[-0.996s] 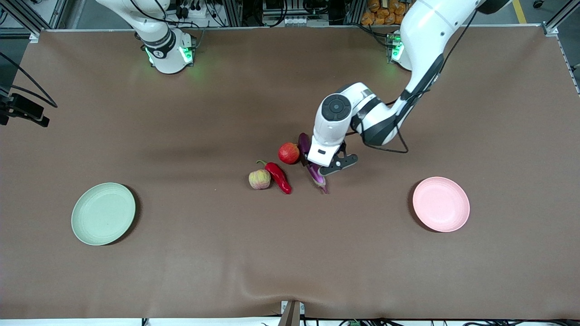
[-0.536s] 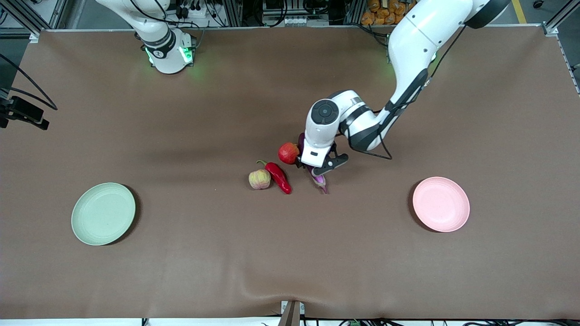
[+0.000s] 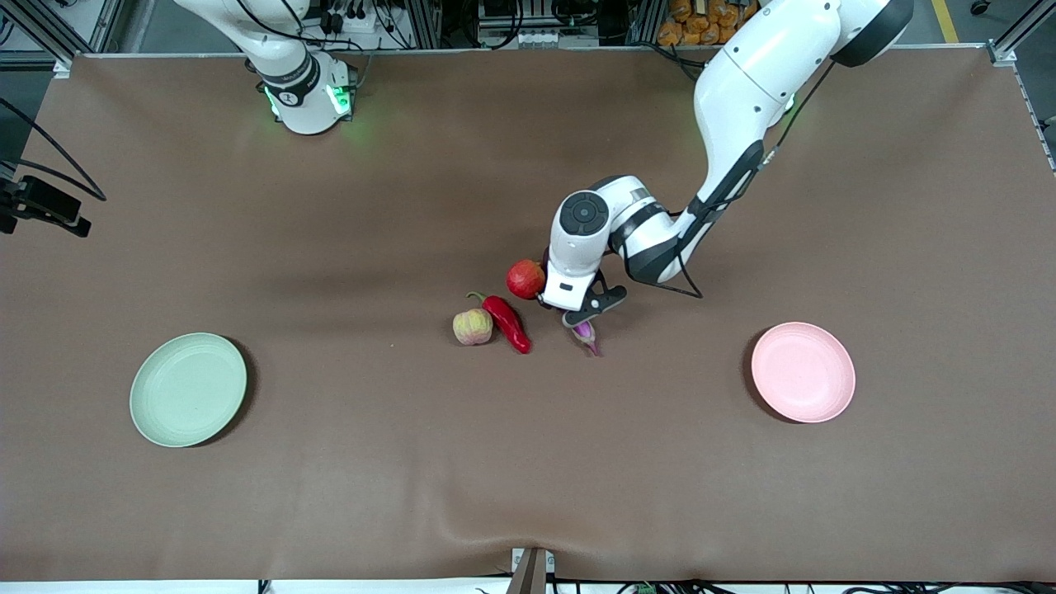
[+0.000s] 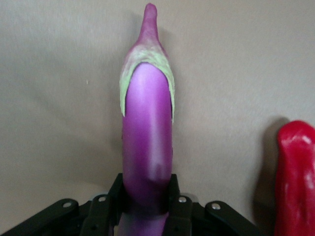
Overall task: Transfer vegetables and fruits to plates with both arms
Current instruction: 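Carry the eggplant to the pink plate while the right gripper reaches the yellow apple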
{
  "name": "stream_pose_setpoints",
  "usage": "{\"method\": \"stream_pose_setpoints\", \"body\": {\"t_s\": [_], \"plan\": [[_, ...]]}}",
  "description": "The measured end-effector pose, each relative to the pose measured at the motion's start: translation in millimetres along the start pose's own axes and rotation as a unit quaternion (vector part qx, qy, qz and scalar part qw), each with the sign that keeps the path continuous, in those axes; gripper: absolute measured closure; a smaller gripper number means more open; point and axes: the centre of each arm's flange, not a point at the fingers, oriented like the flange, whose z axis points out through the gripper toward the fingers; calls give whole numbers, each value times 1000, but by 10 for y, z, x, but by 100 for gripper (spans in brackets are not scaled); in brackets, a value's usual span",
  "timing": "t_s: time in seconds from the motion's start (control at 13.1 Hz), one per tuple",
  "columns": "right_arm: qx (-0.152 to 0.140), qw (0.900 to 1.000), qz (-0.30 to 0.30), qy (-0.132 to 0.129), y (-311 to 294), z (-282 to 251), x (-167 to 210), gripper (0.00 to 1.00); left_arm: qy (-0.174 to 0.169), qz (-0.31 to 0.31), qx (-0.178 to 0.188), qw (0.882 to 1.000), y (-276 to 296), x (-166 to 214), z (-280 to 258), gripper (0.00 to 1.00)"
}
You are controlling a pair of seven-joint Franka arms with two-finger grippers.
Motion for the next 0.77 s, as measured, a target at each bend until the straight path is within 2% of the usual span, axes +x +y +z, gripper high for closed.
{"method": "stream_pose_setpoints", "body": {"t_s": [0.23, 0.46, 0.61, 0.77], "plan": [[2, 1000, -3, -12, -30, 134, 67, 0, 12, 17, -4, 1000, -84, 412, -174, 62], [5, 999, -12, -31, -108, 341, 164, 0, 33, 50, 31, 998, -365, 1030, -653, 64], [7, 998, -39, -47, -442, 482, 217, 0, 44, 76, 45, 995, -681, 1538, -975, 64], [25, 996, -63, -62, -849, 677, 281, 0, 34, 99, 53, 993, -1039, 1983, -1115, 64]]}}
